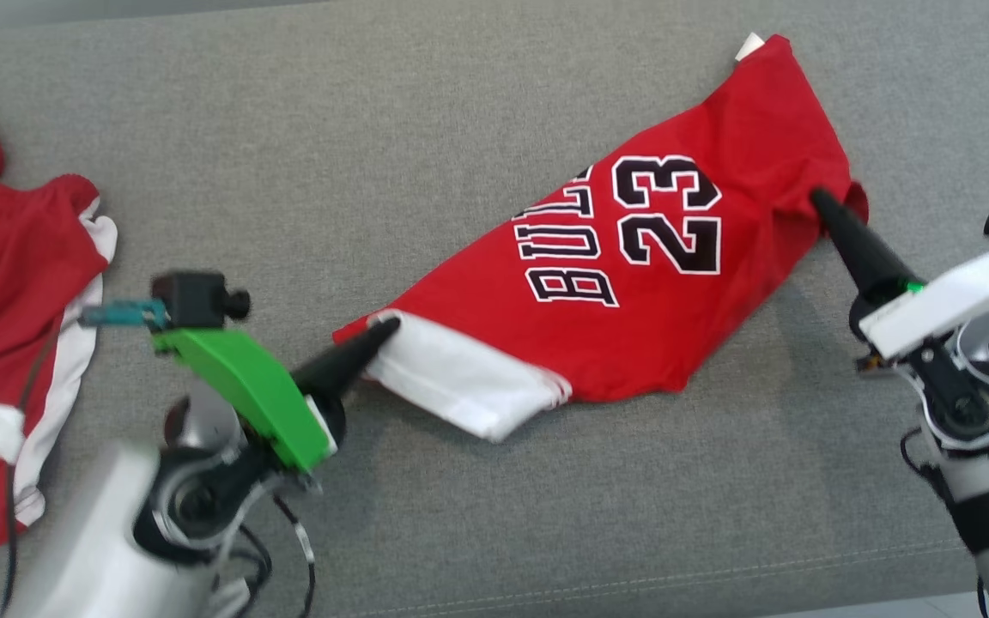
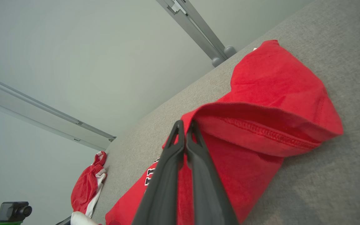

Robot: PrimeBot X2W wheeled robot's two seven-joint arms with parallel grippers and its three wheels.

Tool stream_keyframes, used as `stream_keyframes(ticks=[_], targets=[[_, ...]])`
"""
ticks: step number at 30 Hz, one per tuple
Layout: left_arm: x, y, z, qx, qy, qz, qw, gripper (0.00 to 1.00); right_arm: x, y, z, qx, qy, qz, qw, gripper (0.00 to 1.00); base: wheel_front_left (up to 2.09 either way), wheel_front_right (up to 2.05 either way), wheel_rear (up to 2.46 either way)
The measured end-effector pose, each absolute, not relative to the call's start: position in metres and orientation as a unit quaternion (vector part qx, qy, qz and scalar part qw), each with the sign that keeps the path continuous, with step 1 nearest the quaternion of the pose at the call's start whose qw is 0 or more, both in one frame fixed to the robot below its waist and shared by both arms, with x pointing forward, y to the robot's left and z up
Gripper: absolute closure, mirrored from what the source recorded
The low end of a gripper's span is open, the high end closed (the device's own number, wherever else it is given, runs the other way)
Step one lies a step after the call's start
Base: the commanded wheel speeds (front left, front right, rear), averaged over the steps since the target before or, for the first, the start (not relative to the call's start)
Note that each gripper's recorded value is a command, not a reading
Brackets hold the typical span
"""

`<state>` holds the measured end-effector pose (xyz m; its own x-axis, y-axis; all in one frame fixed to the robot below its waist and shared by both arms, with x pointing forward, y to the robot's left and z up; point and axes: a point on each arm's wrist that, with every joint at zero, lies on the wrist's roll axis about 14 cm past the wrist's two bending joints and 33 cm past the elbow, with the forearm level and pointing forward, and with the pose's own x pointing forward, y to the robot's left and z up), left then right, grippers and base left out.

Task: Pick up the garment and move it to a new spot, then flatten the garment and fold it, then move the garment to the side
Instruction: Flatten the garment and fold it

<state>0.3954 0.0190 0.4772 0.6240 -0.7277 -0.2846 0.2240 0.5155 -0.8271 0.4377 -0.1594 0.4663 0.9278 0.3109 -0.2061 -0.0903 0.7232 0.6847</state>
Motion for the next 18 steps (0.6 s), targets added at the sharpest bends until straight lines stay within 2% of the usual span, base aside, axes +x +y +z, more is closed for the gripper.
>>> stream_keyframes(ticks=[3, 6, 9, 11, 15, 18], targets=[[0.443, 0.031, 0.490, -0.384, 0.306, -0.278, 0.826, 1.00, 0.475, -0.155, 0.489, 0.377, 0.133, 0.126, 0.908, 1.00, 0.00, 0.00, 0.00], [0.500, 0.051, 0.524, -0.348, 0.255, -0.262, 0.863, 1.00, 0.521, -0.159, 0.534, 0.386, 0.075, 0.131, 0.910, 1.00, 0.00, 0.00, 0.00], [0.560, 0.079, 0.595, -0.282, 0.137, -0.251, 0.916, 1.00, 0.563, -0.176, 0.599, 0.391, -0.011, 0.123, 0.912, 1.00, 0.00, 0.00, 0.00], [0.585, 0.089, 0.661, -0.260, 0.037, -0.253, 0.931, 1.00, 0.582, -0.193, 0.654, 0.391, -0.092, 0.119, 0.908, 1.00, 0.00, 0.00, 0.00], [0.601, 0.092, 0.755, -0.261, -0.115, -0.275, 0.918, 1.00, 0.593, -0.208, 0.743, 0.386, -0.240, 0.140, 0.879, 1.00, 0.00, 0.00, 0.00], [0.603, 0.086, 0.770, -0.286, -0.146, -0.293, 0.901, 1.00, 0.595, -0.206, 0.754, 0.386, -0.266, 0.148, 0.871, 1.00, 0.00, 0.00, 0.00]])
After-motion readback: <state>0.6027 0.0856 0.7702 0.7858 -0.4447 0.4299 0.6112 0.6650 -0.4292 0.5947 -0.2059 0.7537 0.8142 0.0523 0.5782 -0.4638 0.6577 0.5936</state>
